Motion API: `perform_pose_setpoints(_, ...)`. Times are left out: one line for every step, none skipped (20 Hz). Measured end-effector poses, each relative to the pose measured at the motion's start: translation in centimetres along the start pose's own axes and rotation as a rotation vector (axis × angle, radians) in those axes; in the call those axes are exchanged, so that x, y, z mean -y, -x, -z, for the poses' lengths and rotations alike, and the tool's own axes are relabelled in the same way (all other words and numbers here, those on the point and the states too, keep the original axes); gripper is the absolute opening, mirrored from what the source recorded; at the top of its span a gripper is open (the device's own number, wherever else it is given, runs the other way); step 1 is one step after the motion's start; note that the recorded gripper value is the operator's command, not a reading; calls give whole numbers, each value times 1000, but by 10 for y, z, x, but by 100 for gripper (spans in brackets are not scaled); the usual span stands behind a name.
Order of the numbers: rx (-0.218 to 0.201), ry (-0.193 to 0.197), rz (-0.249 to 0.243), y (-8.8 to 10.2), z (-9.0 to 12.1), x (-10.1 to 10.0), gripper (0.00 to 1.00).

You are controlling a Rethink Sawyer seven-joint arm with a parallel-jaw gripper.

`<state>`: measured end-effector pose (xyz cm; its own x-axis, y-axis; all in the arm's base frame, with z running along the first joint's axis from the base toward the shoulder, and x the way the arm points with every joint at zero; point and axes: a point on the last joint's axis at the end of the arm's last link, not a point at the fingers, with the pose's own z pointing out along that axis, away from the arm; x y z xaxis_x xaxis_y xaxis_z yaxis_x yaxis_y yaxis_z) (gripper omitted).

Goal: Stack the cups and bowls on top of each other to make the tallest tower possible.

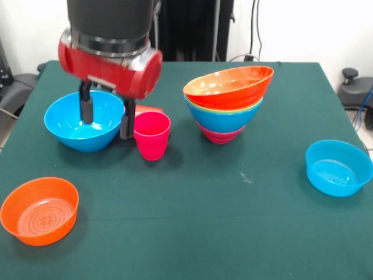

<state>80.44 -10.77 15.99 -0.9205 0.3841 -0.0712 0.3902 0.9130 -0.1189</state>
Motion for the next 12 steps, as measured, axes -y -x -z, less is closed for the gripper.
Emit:
perform_pose_setpoints(-6,-7,9,-1,-10,4,100)
perform_pose_setpoints(-7,-9,11,-1,-14,5,100)
perform_pose_setpoints(-9,-11,14,-1,-17,6,100)
perform_pose_setpoints(-14,-18,17,-2,-25,10,100)
perform_pose_setpoints(-18,-22,18,-2,-31,12,100)
perform_pose_setpoints(-24,-30,18,-2,-41,17,100)
perform_pose_setpoints(-25,-32,18,-2,-44,18,100)
perform_pose_setpoints(-26,-34,18,-1,-46,19,100)
perform_pose_setpoints(-27,-36,18,-1,-48,20,100)
perform_pose_setpoints(-28,-39,17,0,-54,22,100)
perform_pose_setpoints(-30,-39,16,0,-55,23,100)
perform_pose_setpoints(-31,-39,15,0,-57,24,100)
